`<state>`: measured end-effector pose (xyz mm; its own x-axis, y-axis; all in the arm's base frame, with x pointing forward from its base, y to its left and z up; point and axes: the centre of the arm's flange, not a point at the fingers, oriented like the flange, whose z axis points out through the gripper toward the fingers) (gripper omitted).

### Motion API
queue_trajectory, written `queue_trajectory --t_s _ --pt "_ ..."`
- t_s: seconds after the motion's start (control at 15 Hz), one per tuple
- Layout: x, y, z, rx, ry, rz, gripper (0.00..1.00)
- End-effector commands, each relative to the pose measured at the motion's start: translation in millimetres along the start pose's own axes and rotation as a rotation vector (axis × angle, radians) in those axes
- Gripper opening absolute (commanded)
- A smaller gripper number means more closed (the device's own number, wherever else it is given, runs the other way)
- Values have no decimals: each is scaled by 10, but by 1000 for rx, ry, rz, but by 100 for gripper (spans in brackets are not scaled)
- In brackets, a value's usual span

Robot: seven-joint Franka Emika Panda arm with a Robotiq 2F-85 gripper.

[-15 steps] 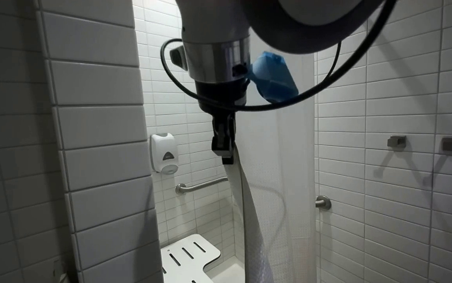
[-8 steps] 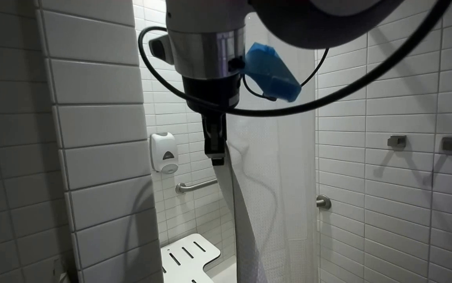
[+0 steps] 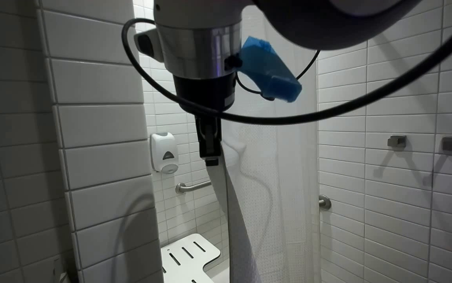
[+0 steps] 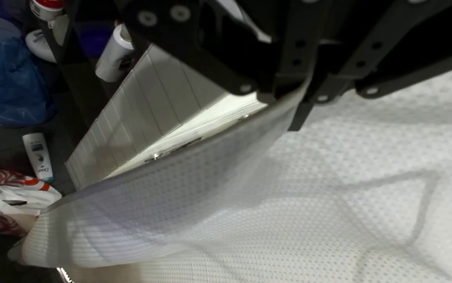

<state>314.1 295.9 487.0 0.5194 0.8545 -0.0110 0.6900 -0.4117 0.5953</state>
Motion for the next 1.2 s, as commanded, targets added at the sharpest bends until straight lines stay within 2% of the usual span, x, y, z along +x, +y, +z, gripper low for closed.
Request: queue_trajectory --t_s 0.0,0.67,0.87,1.13 --pt "43 30 20 -13 4 -26 30" --pt "18 81 54 -12 -2 -14 99" --pt "7 98 63 -18 -4 -1 100" --pt "-51 220 124 -60 -26 123 100"
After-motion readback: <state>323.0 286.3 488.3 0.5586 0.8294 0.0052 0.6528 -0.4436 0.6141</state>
